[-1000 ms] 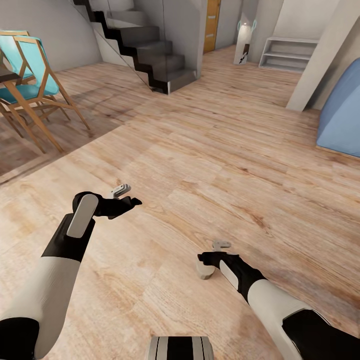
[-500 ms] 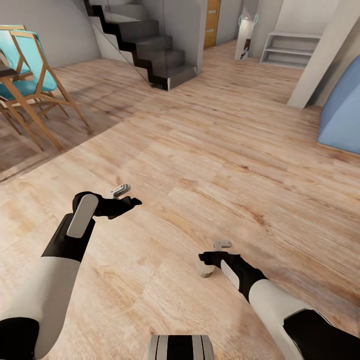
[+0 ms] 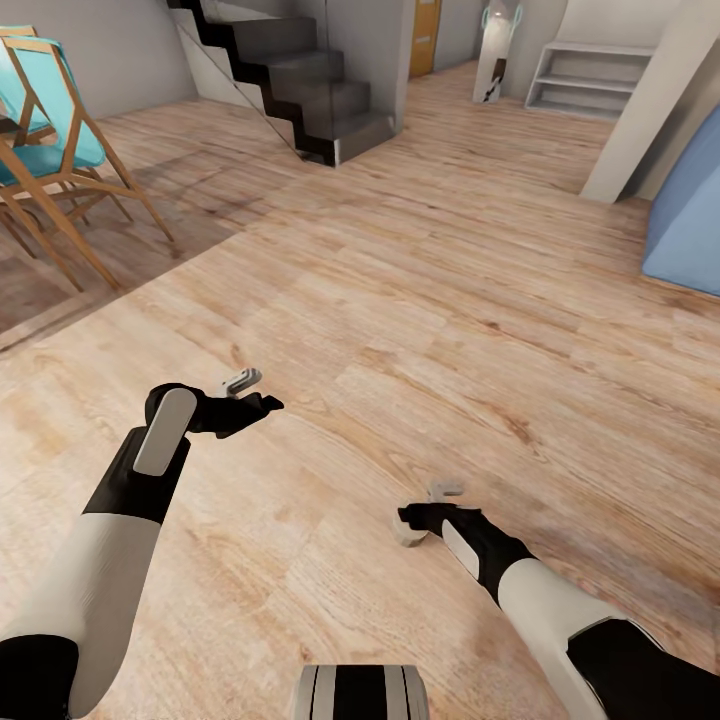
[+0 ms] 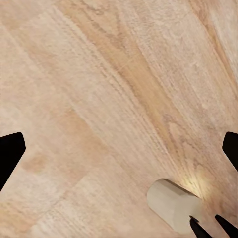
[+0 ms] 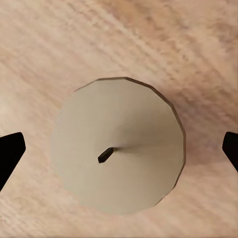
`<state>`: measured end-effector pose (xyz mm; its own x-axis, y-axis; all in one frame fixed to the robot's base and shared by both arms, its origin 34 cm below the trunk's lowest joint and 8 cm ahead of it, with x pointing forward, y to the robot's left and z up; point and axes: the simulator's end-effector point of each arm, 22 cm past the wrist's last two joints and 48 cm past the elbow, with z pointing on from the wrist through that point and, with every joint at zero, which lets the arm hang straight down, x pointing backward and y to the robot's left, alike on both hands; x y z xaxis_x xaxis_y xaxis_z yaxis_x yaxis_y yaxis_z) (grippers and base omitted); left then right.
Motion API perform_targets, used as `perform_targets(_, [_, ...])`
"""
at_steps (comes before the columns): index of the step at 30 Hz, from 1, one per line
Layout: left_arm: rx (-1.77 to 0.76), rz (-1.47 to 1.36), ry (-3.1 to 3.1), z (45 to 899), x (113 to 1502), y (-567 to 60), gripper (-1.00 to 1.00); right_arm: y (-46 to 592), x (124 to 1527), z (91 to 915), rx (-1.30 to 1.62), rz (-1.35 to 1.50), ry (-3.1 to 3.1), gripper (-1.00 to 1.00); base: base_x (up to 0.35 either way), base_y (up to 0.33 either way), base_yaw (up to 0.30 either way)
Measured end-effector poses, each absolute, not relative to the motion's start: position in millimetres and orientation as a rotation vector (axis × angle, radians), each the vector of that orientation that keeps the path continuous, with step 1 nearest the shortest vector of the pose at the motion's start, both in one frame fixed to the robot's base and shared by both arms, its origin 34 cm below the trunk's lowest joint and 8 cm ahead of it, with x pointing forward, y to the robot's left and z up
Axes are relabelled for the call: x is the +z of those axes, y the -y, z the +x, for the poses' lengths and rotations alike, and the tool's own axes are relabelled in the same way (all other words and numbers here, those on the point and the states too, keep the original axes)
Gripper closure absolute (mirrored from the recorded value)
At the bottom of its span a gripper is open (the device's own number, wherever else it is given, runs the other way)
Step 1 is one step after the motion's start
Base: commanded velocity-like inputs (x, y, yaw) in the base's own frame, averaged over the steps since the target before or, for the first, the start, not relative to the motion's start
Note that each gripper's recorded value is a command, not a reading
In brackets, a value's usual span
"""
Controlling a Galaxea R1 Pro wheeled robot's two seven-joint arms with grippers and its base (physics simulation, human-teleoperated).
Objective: Place each of the two pumpkins and all three candles from the living room inside a cabinet in the living room (use any cabinet), then make sure every cabinet is closed, and position the cauldron so it is next to a table in the living room.
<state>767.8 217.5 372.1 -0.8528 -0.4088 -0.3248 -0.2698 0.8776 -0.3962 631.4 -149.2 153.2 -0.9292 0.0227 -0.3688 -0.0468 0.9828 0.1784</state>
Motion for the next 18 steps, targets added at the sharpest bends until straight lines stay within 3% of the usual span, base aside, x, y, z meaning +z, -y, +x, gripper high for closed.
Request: perform_targets(18, [-0.467, -0.499, -2.643, 767.8, 371.8, -220.0, -1.00, 148.1, 152.9, 630.6, 0.264, -0.016, -2.751, -1.00, 0.000, 0.000, 0.000])
